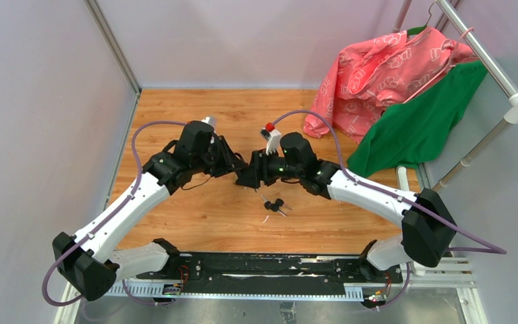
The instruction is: Unlock with the key
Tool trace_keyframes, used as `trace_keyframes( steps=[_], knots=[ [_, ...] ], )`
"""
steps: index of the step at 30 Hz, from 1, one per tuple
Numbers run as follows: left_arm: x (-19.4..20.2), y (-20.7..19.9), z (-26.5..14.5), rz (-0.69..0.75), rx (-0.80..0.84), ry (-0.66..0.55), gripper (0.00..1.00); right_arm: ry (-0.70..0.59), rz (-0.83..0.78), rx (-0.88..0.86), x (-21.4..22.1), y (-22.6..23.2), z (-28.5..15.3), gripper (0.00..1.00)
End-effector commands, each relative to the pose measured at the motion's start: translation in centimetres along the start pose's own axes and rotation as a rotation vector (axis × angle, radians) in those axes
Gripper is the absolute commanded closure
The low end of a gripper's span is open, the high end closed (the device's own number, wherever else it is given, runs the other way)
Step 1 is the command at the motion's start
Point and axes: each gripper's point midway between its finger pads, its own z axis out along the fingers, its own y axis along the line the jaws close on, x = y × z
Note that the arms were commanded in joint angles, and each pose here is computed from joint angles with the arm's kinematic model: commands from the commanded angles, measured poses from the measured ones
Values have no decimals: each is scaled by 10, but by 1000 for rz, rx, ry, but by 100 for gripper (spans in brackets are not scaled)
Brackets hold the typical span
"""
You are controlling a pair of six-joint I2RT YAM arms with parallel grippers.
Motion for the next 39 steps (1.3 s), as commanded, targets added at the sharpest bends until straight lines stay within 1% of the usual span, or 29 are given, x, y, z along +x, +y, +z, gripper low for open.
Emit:
trace_keyframes(
  steps=[1, 5, 6, 8, 9, 12, 13, 16, 18, 21, 23, 25, 29, 32, 34, 36, 38, 39],
  knots=[
    [-16, -27, -16, 1, 107, -78, 100, 9, -44, -7, 5, 0, 3, 72],
    [-15, -24, -14, 10, 105, -84, 99, 14, -63, -12, 6, 1, 2, 89],
    [-15, -22, -14, 14, 99, -86, 97, 15, -66, -15, 6, 1, 2, 93],
    [-13, -18, -14, 27, 90, -85, 92, 25, -74, -21, 7, 2, 1, 97],
    [-13, -17, -15, 34, 90, -87, 82, 31, -79, -27, 8, 3, 0, 99],
    [-12, -10, -18, 49, 78, -103, 45, 37, -88, -36, 11, 5, -3, 100],
    [-12, -8, -20, 54, 70, -111, 36, 39, -92, -40, 11, 5, -4, 100],
    [-12, 1, -23, 72, 35, -117, 18, 45, -99, -46, 13, 5, -9, 100],
    [-11, 4, -23, 94, 24, -113, 12, 46, -104, -56, 13, 4, -13, 100],
    [-12, 1, -28, 142, 38, -117, 10, 49, -99, -83, 11, 5, -21, 100],
    [-15, -4, -35, 185, 66, -138, 10, 43, -98, -98, 9, 6, -28, 100],
    [-17, -12, -43, 244, 119, -157, 12, 40, -95, -114, 7, 7, -36, 100],
    [-18, -23, -54, 354, 205, -199, 20, 45, -68, -190, 3, 14, -53, 100],
    [-15, -28, -62, 408, 274, -231, 21, 57, -17, -274, -1, 23, -68, 100],
    [-15, -32, -64, 386, 301, -238, 24, 38, 4, -297, -5, 25, -75, 100],
    [-13, -39, -64, 329, 331, -225, 29, 17, 19, -312, -7, 28, -77, 100],
    [-11, -52, -65, 270, 399, -208, 34, -1, 33, -335, -11, 32, -78, 100],
    [-10, -58, -66, 238, 437, -206, 35, -11, 43, -349, -13, 34, -77, 100]
  ],
)
